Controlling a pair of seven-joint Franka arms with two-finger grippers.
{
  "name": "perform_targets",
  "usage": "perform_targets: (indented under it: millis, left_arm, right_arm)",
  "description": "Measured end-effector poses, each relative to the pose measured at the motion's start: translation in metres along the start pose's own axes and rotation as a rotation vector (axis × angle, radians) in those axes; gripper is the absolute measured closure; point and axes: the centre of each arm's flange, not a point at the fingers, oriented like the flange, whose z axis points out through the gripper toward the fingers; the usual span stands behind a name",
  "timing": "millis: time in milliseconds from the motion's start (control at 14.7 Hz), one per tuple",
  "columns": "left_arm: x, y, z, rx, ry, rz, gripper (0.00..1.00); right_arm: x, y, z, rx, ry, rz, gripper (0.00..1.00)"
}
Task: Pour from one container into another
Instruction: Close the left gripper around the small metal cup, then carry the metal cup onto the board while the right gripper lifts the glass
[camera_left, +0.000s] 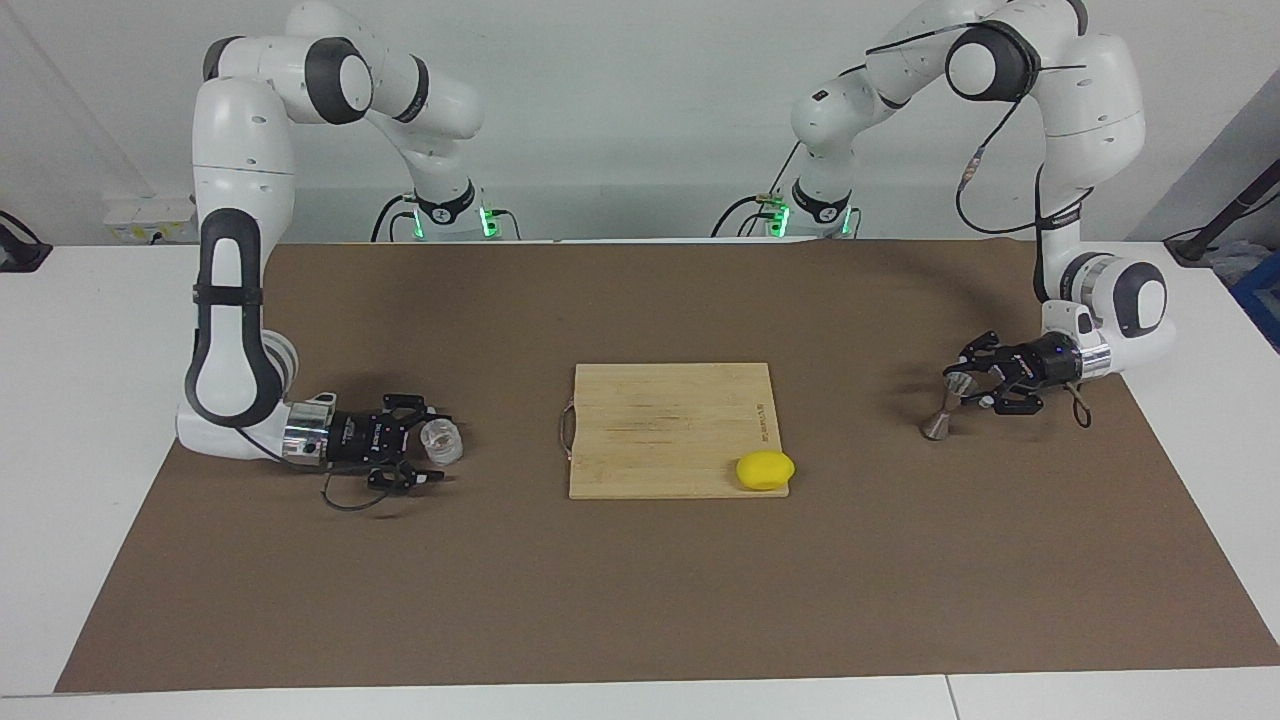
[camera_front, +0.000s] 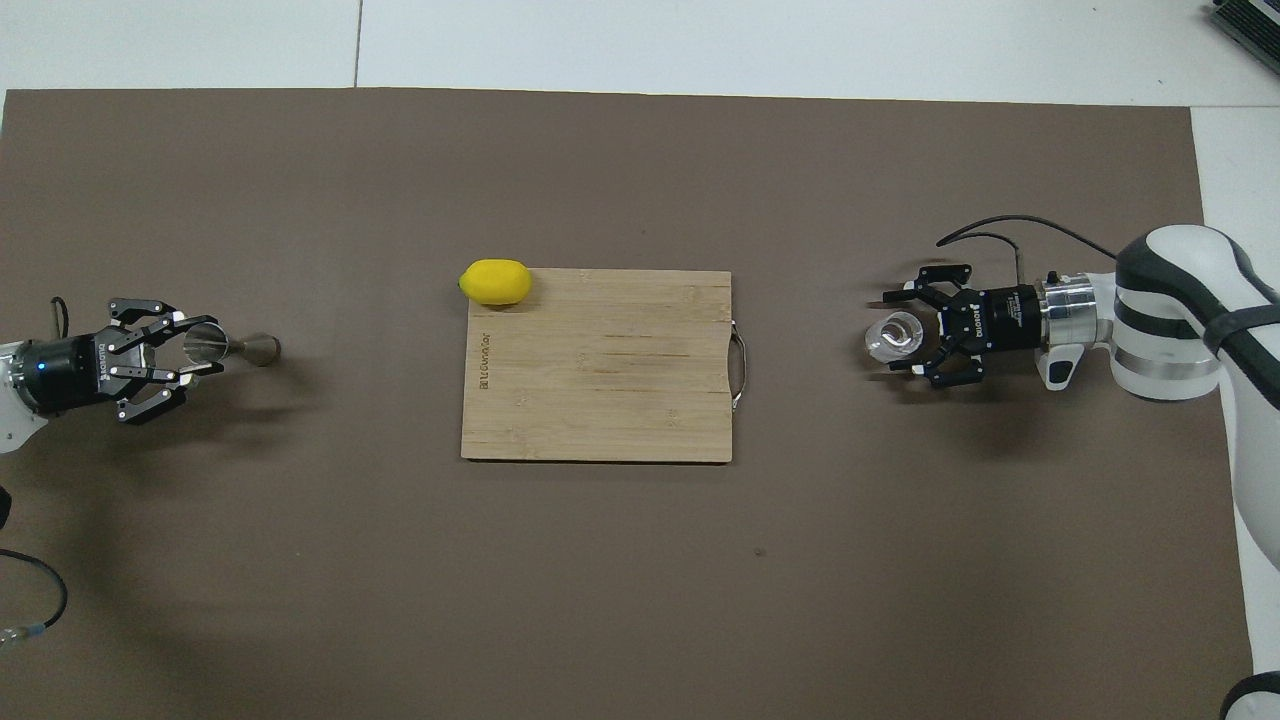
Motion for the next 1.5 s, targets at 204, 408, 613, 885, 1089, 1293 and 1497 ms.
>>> perform_targets:
  millis: [204, 408, 613, 885, 1089, 1293, 1497]
  left_arm:
    - [0.009, -0.005, 0.001, -0.004, -0.003, 0.020, 0.49]
    - [0.023, -0.005, 0.001, -0.015, 0.001, 0.039, 0.49]
    - [0.029, -0.004, 0.012, -0.047, 0.018, 0.038, 0.49]
    - [0.029, -0.003, 0.041, -0.103, 0.032, 0.029, 0.49]
    - [0.034, 0.004, 0.078, -0.163, 0.034, 0.023, 0.49]
    - [0.046, 0.019, 0.106, -0.201, 0.026, 0.024, 0.49]
    - [0.058, 0.035, 0.119, -0.184, 0.009, 0.027, 0.49]
  right_arm:
    - [0.001, 0.003, 0.001, -0.001, 0.000, 0.005, 0.06]
    - [0.001, 0.003, 0.001, -0.001, 0.000, 0.007, 0.20]
    - [0.001, 0.003, 0.001, 0.000, 0.002, 0.007, 0.22]
    - [0.001, 0.003, 0.000, 0.007, 0.007, -0.001, 0.49]
    - [-0.004, 0.002, -0.001, 0.009, 0.011, -0.024, 0.49]
    - [-0.015, 0.002, 0.000, 0.005, 0.015, -0.061, 0.49]
    - [-0.038, 0.003, 0.009, -0.032, 0.001, -0.102, 0.49]
